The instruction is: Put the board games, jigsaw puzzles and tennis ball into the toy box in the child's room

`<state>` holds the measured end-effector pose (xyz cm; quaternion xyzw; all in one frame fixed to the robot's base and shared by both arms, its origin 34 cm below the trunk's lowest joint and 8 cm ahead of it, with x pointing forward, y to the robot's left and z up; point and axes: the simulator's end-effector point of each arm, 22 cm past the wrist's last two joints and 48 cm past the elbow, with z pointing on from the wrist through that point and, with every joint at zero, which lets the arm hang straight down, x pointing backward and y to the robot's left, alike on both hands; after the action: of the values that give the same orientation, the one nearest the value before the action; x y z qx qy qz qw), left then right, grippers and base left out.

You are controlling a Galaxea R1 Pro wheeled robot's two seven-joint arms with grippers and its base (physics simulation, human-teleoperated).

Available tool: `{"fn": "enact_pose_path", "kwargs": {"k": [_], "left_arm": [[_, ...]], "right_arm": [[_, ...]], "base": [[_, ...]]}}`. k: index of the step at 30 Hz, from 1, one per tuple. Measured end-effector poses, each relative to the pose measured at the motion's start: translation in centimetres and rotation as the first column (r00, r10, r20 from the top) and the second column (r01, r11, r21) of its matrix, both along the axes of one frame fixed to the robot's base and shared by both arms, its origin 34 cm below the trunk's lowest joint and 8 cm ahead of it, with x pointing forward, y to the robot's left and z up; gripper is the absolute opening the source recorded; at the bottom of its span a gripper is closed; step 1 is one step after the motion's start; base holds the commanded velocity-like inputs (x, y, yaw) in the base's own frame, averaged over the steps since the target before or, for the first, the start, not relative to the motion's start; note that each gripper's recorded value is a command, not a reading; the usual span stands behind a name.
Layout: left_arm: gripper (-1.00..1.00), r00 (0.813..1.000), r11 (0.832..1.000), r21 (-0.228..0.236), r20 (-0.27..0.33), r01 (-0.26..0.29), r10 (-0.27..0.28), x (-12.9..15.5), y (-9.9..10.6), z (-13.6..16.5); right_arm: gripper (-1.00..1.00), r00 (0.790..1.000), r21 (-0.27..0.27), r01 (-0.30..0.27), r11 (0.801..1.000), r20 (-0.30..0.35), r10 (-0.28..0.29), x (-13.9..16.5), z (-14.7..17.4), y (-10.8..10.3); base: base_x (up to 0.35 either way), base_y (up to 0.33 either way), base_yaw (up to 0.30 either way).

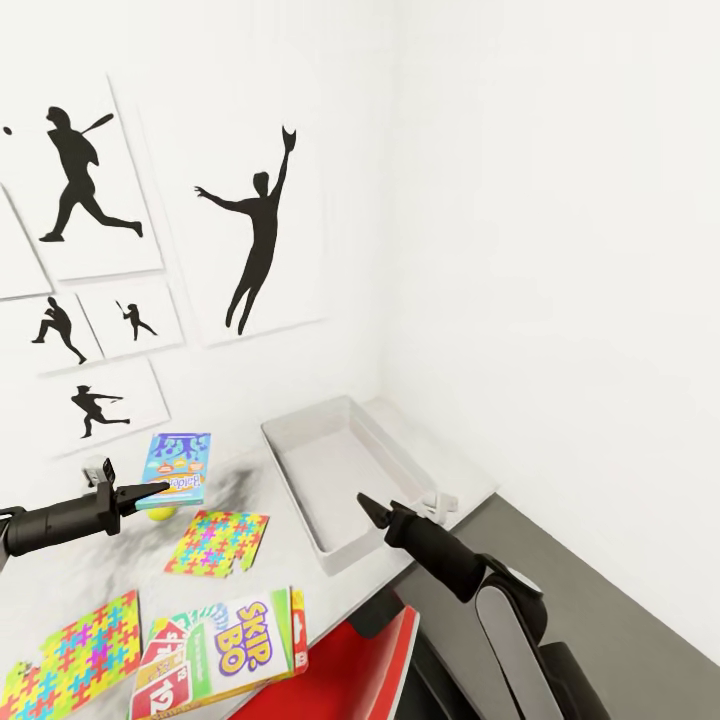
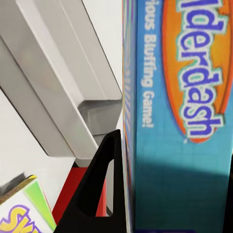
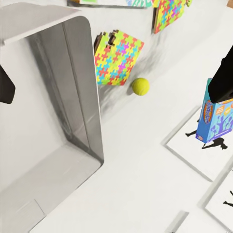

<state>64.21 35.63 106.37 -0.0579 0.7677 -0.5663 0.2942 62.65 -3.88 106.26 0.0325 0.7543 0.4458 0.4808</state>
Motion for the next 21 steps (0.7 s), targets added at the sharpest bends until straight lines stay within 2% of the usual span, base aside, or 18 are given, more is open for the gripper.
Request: {"fn": "enact_pose_path", "kwargs": {"k": [21], "left_arm": [[-1.0, 1.0, 1.0, 0.0, 0.0, 0.0, 0.0, 0.0, 0.0, -0.01]], "right_arm": [[1.0, 1.0, 0.005, 0.002, 1.0, 0.003, -0.002, 0.07, 0.11, -0.23]], "base": [[0.0, 0.0, 0.0]]}}
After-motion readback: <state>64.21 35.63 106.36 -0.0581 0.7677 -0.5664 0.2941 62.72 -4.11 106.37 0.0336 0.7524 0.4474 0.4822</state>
